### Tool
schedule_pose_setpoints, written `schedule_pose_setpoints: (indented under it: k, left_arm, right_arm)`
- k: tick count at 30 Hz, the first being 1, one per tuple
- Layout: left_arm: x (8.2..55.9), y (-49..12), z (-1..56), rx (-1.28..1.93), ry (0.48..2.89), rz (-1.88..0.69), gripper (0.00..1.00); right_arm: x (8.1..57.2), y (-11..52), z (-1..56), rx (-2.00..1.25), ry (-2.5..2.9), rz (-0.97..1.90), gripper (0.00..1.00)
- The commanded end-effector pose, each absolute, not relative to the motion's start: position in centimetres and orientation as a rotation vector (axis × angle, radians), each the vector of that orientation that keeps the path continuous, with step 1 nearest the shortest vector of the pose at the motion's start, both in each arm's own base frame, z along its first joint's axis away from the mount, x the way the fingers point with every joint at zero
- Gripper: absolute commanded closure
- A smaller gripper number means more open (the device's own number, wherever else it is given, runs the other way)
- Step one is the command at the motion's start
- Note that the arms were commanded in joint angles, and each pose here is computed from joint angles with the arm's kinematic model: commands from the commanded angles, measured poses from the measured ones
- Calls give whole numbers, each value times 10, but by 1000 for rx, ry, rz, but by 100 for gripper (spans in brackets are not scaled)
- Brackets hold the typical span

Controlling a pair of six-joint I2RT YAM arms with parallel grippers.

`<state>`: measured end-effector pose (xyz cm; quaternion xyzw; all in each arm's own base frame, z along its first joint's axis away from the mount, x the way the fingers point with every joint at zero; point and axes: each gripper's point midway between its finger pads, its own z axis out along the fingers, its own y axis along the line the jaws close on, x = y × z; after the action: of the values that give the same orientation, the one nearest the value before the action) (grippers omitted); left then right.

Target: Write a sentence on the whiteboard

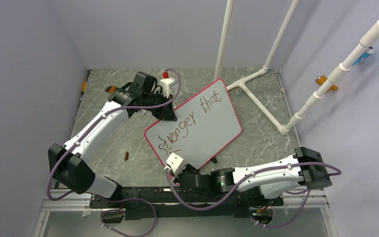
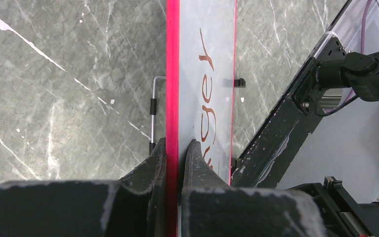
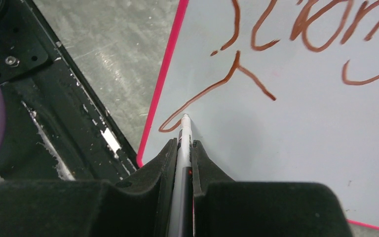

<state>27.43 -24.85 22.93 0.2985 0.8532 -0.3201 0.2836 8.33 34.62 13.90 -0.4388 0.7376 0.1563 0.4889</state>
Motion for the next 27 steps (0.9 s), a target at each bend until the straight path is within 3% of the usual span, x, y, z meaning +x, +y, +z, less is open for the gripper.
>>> schedule_pose_setpoints:
  k: [1,16,27]
  left_arm:
    - [329,-193,218,749,2260,-329,100]
    - [329,-193,218,750,2261,-329,100]
    - [330,-192,216,748,2264,-321,100]
  right_arm:
    - [104,349,161,-982,1749,306,100]
    - [123,324,156,-897,1785,128,100]
    - [102,325,136,-1017,1848,236,100]
